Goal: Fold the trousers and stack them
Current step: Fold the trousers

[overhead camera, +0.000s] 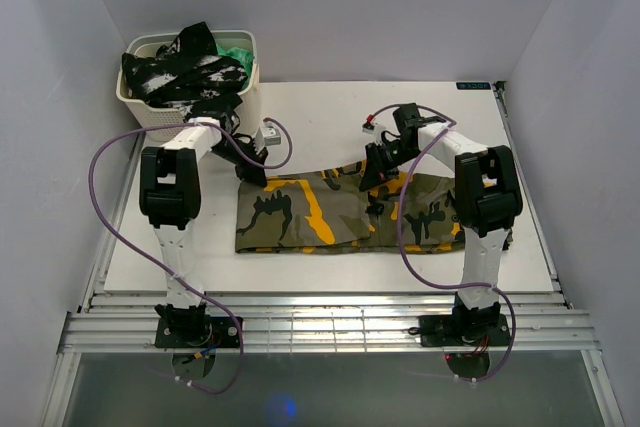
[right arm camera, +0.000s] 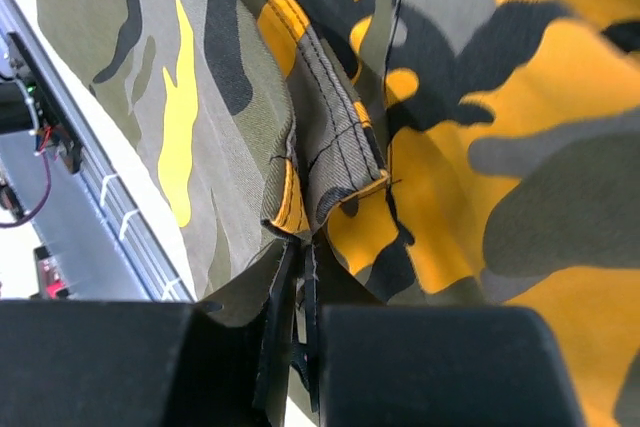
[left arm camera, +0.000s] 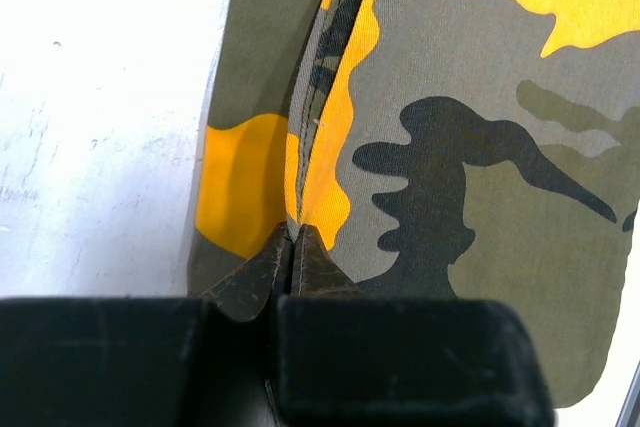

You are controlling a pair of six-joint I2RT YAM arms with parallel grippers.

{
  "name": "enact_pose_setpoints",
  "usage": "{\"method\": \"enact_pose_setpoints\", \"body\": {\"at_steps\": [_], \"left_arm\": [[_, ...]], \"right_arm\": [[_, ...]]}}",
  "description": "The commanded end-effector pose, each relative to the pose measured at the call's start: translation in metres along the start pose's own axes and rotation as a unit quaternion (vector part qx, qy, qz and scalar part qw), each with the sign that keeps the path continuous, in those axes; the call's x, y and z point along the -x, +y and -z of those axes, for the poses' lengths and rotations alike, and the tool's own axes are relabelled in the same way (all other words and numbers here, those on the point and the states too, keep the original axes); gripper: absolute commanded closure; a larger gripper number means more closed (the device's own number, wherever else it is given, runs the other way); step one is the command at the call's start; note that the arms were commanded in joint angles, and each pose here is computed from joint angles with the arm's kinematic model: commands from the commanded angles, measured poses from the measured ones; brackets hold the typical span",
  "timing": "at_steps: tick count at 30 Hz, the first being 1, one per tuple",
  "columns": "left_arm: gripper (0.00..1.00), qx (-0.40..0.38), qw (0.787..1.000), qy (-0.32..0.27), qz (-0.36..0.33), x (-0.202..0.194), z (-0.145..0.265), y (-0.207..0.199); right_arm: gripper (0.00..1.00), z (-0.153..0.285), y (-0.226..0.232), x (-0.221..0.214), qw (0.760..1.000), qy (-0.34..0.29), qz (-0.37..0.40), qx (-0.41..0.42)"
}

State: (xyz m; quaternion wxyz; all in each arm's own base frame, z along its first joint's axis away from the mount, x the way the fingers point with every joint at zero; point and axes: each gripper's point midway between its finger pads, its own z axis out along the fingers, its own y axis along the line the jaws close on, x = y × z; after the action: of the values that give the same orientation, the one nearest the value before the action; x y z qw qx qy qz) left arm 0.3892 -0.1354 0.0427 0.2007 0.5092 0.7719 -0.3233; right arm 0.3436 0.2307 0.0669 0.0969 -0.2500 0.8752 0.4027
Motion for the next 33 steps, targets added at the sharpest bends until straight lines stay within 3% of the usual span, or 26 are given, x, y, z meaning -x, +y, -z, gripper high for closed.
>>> {"method": "enact_pose_setpoints", "body": {"at_steps": [1, 14, 15, 18, 19, 20, 21, 22, 24, 25, 29, 33], "left_arm": [[0.91, 0.039, 0.998, -0.020, -0.035, 0.017, 0.025, 0.009], [0.89, 0.039, 0.998, -0.021, -0.040, 0.003, 0.029, 0.014], [0.84, 0.039, 0.998, -0.021, -0.039, 0.002, 0.029, 0.014], [0.68, 0.048, 0.998, -0.024, -0.018, 0.006, 0.035, 0.015], [0.65, 0.057, 0.998, -0.031, -0.013, 0.013, 0.043, 0.015], [0.61, 0.066, 0.997, -0.042, -0.009, 0.022, 0.052, 0.015], [0.53, 0.067, 0.996, -0.059, -0.002, 0.031, 0.059, 0.012], [0.29, 0.078, 0.994, -0.076, 0.030, 0.037, 0.069, 0.012], [0.22, 0.097, 0.987, -0.107, 0.064, 0.044, 0.096, 0.008], [0.02, 0.095, 0.981, -0.131, 0.108, 0.043, 0.107, 0.005], [0.02, 0.090, 0.951, -0.192, 0.224, 0.032, 0.136, -0.016], [0.02, 0.053, 0.915, -0.195, 0.350, -0.015, 0.111, -0.049]], "right_arm": [[0.92, 0.000, -0.007, 0.014, 1.000, -0.012, 0.012, -0.022], [0.91, -0.029, -0.028, -0.006, 0.999, 0.019, -0.006, -0.046], [0.89, -0.028, -0.030, -0.004, 0.999, 0.018, -0.006, -0.051], [0.68, -0.020, -0.025, 0.005, 0.998, 0.014, 0.007, -0.061], [0.51, -0.015, -0.023, 0.010, 0.998, 0.012, 0.013, -0.064], [0.44, -0.006, -0.017, 0.013, 0.998, 0.012, 0.017, -0.067], [0.39, 0.003, -0.011, 0.023, 0.997, 0.002, 0.032, -0.071], [0.30, 0.010, -0.007, 0.026, 0.996, -0.003, 0.048, -0.073], [0.25, 0.028, 0.010, 0.034, 0.994, -0.020, 0.079, -0.075], [0.24, 0.033, 0.016, 0.034, 0.993, -0.025, 0.090, -0.073], [0.25, 0.042, 0.054, 0.023, 0.993, -0.033, 0.116, -0.017], [0.35, 0.022, 0.066, -0.011, 0.992, 0.010, 0.122, 0.021]]}}
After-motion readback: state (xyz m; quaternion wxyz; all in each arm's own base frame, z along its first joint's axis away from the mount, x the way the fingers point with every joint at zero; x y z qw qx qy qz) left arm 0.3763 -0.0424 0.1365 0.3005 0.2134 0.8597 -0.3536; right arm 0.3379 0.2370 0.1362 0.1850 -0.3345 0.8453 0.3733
